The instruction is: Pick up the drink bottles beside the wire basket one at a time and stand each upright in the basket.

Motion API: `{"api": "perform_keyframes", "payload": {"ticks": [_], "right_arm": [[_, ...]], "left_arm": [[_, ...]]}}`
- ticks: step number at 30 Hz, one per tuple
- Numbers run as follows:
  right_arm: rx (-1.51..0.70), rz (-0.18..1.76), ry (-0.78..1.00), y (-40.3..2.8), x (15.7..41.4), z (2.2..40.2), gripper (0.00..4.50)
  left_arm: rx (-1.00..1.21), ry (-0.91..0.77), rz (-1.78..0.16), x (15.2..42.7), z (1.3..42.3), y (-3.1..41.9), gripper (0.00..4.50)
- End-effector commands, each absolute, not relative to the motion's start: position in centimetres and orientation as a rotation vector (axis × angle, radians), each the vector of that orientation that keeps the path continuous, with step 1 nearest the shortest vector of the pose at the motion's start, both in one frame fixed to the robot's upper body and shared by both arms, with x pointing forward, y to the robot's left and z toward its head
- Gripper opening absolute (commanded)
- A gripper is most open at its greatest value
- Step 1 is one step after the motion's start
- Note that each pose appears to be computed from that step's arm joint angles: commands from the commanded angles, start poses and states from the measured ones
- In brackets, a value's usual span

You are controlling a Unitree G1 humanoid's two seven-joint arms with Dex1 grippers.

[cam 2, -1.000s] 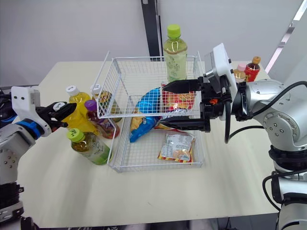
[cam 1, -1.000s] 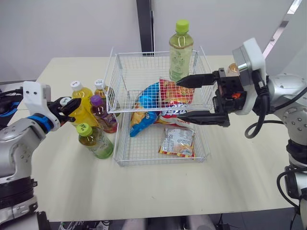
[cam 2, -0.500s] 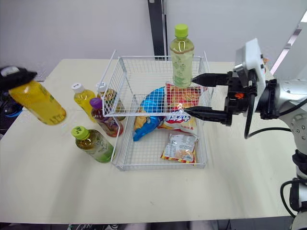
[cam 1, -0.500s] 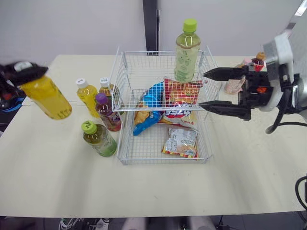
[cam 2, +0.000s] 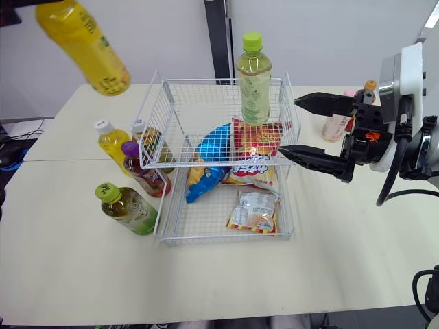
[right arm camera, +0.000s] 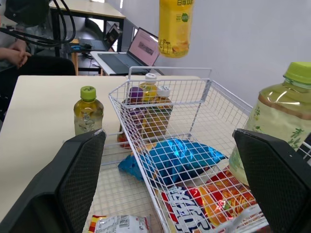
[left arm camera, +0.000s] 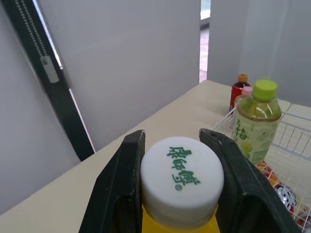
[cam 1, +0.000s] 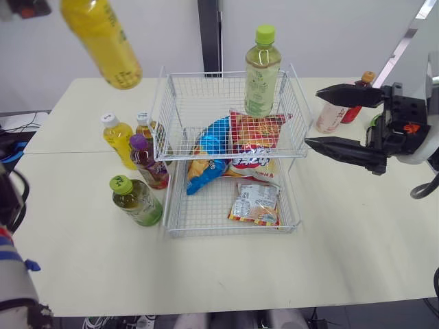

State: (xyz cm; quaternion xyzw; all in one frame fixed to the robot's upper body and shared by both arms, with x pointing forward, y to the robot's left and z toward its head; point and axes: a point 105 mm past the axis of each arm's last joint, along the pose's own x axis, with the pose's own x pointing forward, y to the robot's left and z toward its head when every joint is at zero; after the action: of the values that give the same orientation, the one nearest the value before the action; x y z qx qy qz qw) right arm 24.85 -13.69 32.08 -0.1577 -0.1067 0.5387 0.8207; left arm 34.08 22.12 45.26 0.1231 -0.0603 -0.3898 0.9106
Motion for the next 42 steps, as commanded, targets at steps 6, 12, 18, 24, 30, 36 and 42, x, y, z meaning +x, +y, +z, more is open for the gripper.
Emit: {"api": "perform_keyframes", "payload": {"ticks": [6,12,18,24,30,36,42], "right_arm": [[-0.358,1.096,-0.277,-14.0,24.0,32.9,4.5],[-0.355,1.056,-0.283,-14.5,24.0,33.0,4.5],[-0.351,1.017,-0.296,-15.0,24.3,33.4,4.5],[-0.35,0.987,-0.302,-15.4,24.6,33.5,4.5],[-0.342,0.988,-0.3,-15.5,24.4,33.4,4.5],[-0.342,0.988,-0.295,-15.5,24.3,33.3,4.5],[-0.343,0.991,-0.284,-15.4,24.3,33.0,4.5]], "left_arm": [[0.31,-0.178,-0.977,34.6,47.1,16.7,1.37],[0.315,-0.14,-1.029,36.8,45.1,13.4,1.37],[0.279,-0.142,-1.022,38.8,43.5,11.2,1.37],[0.26,-0.118,-1.019,40.1,41.9,10.0,1.37],[0.261,-0.111,-1.006,40.8,41.0,9.2,1.37],[0.246,-0.093,-1.028,41.1,40.2,8.3,1.37],[0.268,-0.084,-1.021,41.1,40.1,8.4,2.9]]}}
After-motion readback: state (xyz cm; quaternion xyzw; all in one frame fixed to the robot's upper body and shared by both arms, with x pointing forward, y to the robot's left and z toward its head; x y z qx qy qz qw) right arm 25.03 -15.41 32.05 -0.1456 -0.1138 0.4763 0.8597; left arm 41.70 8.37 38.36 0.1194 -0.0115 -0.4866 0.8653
